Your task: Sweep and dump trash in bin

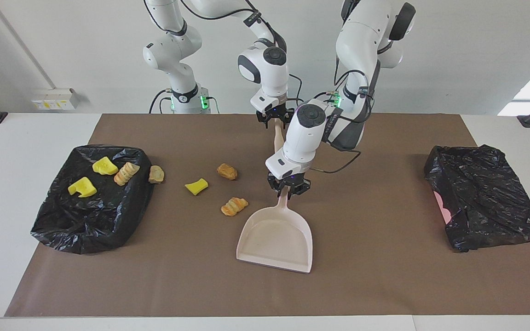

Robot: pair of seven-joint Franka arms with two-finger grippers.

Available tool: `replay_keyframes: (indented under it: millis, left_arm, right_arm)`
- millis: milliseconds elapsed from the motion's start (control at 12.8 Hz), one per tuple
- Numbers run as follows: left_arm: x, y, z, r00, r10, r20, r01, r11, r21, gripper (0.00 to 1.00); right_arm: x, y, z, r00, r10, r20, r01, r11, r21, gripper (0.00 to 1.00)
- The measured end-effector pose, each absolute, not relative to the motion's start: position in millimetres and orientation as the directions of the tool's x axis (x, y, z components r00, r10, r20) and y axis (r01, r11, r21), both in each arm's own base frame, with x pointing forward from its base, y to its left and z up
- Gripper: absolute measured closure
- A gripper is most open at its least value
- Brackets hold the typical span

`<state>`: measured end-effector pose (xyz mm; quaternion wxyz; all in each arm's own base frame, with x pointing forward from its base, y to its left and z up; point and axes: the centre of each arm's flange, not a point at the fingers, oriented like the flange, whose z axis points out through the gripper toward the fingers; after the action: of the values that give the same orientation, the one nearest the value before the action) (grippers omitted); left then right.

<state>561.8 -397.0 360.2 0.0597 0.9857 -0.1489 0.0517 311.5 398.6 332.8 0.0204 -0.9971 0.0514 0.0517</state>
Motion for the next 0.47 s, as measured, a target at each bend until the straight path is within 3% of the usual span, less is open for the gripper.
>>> replay_keyframes:
  millis: [157, 392, 470]
  left_arm:
    - [565, -390, 370, 0.929, -0.348, 0.129, -0.356, -0.933, 0.051, 0.68]
    - [572, -356, 404, 0.841, -0.534, 0.086, -0.535, -0.845, -0.008, 0.68]
    - [575, -340, 416, 0.804, -0.590, 0.073, -0.591, -0.807, -0.019, 0.68]
  right_arm:
    - [312, 399, 331, 0.989, -0.102, -0.106, -0.106, -0.994, -0.034, 0.32]
    - [314, 401, 334, 0.990, -0.101, -0.102, -0.106, -0.994, -0.041, 0.70]
    - [314, 401, 335, 0.990, -0.101, -0.102, -0.106, -0.993, -0.042, 0.74]
